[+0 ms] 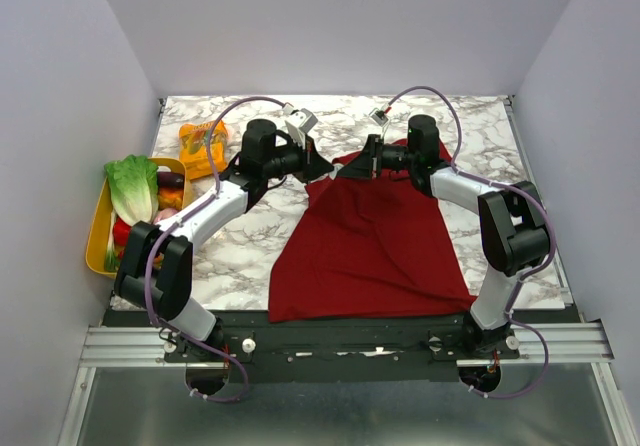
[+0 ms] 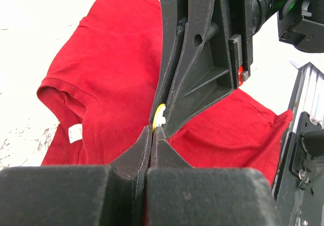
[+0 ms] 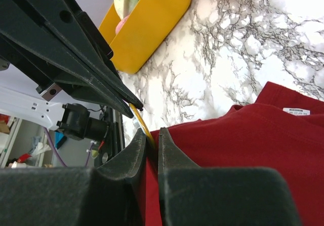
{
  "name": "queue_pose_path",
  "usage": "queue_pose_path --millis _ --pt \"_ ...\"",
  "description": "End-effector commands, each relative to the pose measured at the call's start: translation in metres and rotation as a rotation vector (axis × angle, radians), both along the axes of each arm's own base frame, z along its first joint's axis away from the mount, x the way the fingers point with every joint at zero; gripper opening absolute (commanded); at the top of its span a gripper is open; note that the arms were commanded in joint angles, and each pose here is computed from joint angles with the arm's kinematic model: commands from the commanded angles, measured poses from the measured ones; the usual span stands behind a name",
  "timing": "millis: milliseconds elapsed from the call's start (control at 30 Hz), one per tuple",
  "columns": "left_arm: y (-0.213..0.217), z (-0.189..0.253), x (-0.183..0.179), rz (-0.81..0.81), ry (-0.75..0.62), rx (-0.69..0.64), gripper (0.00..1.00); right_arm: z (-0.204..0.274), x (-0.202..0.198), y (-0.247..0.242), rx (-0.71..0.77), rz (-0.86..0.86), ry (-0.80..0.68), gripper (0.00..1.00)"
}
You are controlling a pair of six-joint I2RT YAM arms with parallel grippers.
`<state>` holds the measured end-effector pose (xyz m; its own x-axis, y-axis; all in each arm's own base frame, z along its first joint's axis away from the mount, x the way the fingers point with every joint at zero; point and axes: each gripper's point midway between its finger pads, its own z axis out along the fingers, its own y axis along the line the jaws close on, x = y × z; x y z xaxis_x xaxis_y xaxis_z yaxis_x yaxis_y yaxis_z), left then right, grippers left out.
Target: Pin the brooch onto the clothing
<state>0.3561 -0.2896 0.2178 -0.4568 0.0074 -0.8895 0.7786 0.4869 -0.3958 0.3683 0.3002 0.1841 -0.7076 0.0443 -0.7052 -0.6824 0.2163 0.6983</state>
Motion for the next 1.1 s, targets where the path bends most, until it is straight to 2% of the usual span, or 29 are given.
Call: queue_pose_path --millis 0,433,867,1067 --pt "-0.022 0.035 -0.054 -0.191 -0.017 -0.075 0.00 -0.002 0.053 -0.019 -0.047 -0.265 -0.043 0.00" --pt "-0.019 0.027 -0.050 -0.162 -0.007 -0.062 0.00 0.005 0.043 -0.015 0.005 -0.203 -0.072 0.01" --pt "-0.018 0.021 -0.046 -0.149 0.005 -0.057 0.00 0.012 0.039 -0.015 0.023 -0.201 -0.100 0.19" --pt "-0.014 0.021 -0.047 -0.135 0.004 -0.056 0.00 0.006 0.047 -0.021 -0.016 -0.268 -0.074 0.19"
